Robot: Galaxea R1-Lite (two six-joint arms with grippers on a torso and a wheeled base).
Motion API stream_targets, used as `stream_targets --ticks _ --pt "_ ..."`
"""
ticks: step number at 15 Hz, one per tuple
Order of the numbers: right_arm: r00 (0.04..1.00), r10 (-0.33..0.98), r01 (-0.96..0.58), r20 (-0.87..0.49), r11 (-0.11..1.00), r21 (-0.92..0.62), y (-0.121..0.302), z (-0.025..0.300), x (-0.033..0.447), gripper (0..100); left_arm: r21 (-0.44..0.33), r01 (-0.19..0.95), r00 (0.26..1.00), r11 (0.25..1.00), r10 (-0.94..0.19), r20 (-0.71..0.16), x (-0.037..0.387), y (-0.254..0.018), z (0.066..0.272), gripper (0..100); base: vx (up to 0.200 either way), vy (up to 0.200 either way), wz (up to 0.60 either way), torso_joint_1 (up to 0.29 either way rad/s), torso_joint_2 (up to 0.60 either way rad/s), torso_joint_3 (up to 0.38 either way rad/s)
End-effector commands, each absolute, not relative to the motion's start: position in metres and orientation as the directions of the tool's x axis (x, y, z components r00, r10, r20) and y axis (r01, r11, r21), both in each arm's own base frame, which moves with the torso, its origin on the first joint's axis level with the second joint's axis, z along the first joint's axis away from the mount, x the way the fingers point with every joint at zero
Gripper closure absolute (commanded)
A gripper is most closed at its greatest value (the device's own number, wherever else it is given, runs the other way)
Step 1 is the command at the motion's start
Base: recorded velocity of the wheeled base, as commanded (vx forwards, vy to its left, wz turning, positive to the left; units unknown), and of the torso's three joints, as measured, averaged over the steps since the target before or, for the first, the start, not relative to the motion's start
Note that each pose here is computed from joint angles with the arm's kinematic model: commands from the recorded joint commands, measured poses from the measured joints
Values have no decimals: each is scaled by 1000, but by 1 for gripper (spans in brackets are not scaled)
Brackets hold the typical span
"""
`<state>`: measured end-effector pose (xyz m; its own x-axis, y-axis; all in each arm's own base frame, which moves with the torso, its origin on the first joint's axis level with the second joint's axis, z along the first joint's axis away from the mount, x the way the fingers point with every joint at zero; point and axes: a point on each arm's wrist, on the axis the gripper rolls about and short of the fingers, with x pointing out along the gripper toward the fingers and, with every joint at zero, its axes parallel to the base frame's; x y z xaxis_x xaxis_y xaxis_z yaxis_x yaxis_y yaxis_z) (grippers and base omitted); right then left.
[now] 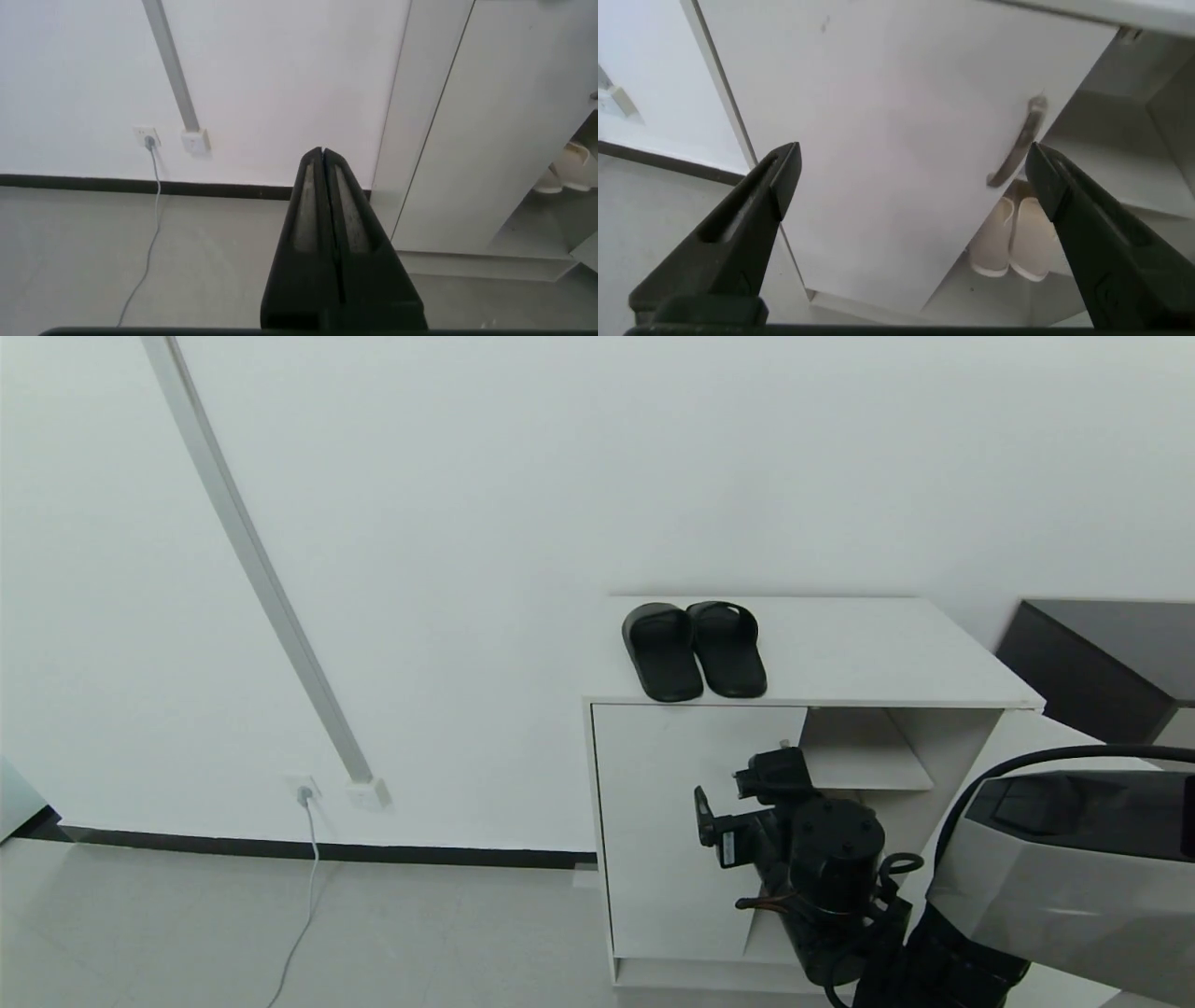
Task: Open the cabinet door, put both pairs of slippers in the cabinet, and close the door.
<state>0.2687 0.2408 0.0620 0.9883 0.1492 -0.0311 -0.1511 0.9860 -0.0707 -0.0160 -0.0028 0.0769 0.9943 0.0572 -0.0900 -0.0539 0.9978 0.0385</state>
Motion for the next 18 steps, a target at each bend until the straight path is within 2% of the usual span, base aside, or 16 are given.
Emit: stream_targets --ticks 1,8,11,13,16,18 --pt "988 149 -151 -34 986 -73 241 61 269 0 38 -54 994 998 58 -92 -16 -3 77 100 0 0 0 256 -603 -339" --pt "991 131 -133 -23 989 -65 240 58 279 0 38 -54 994 998 58 -92 -16 -3 77 100 0 0 0 210 -454 -252" --pt "976 216 -218 -38 974 -64 244 63 280 0 38 -54 994 998 58 -92 -16 -3 77 100 0 0 0 175 -373 -198" --pt "974 214 -218 -81 975 -50 256 71 293 0 38 -54 994 998 58 -92 -16 -3 77 100 0 0 0 163 -356 -188" --pt "961 207 -208 -186 978 15 268 117 307 0 38 -55 994 998 58 -90 -16 -3 77 100 0 0 0 42 -89 -49" --pt "955 205 -195 -216 979 65 274 126 312 0 38 -54 994 998 58 -92 -16 -3 77 100 0 0 0 0 0 0"
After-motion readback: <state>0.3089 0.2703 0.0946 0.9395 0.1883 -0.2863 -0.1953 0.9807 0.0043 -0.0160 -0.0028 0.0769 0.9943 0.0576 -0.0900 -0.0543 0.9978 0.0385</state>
